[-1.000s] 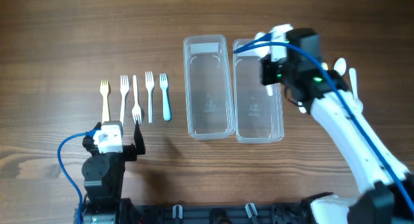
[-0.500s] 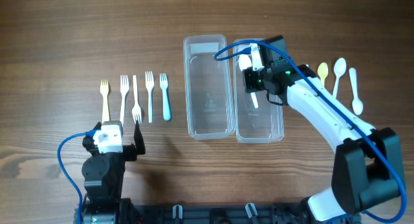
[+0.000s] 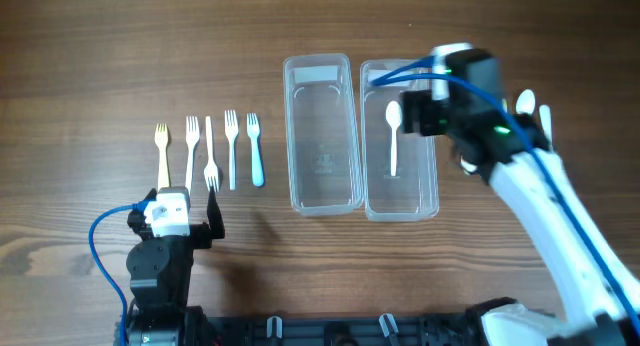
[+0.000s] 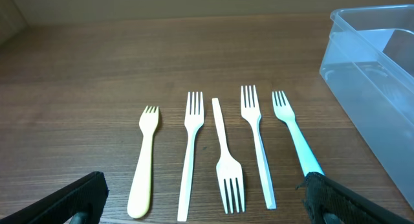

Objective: Pack container
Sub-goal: 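Carry the white spoon into the right container and release it, then grasp the thin white spoon handle with the right gripper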

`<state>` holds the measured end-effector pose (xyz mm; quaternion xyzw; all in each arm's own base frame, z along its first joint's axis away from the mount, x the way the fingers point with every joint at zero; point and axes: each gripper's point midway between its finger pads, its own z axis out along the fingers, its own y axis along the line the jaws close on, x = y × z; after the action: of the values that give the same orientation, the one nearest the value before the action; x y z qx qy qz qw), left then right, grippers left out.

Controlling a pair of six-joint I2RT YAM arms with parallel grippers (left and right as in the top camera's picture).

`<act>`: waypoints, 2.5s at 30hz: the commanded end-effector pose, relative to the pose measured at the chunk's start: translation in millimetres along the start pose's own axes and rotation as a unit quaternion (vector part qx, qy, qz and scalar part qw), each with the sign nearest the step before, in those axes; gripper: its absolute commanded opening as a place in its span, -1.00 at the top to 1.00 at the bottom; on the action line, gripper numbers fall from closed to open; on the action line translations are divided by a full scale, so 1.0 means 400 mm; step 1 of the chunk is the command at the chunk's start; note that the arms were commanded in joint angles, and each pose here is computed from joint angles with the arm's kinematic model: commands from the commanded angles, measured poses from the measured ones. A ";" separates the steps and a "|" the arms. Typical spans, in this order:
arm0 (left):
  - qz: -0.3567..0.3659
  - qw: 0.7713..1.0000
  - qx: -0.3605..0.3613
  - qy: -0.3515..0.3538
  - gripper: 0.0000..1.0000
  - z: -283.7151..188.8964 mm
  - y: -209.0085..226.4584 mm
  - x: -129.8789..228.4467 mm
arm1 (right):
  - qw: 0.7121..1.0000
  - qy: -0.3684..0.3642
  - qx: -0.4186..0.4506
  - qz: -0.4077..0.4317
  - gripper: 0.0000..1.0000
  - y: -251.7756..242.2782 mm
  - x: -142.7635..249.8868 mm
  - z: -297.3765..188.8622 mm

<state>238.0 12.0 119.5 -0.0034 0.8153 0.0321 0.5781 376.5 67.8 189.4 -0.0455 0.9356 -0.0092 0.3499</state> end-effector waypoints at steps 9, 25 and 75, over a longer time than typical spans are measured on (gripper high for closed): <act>0.010 1.000 0.011 0.003 -1.00 0.003 -0.011 0.009 | 0.991 0.082 0.075 0.077 -0.73 -0.262 0.086 0.070; 0.010 1.000 0.011 0.003 -1.00 0.003 -0.011 0.009 | 0.972 0.212 0.060 0.080 0.03 -0.256 0.261 0.313; 0.010 1.000 0.011 0.003 -1.00 0.003 -0.011 0.009 | 0.995 -0.028 -0.082 0.050 0.91 -0.083 -0.053 0.018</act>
<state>238.0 12.0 119.4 -0.0026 0.8154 0.0326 0.5779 404.8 -3.2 182.7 0.0182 0.9330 0.0288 0.3584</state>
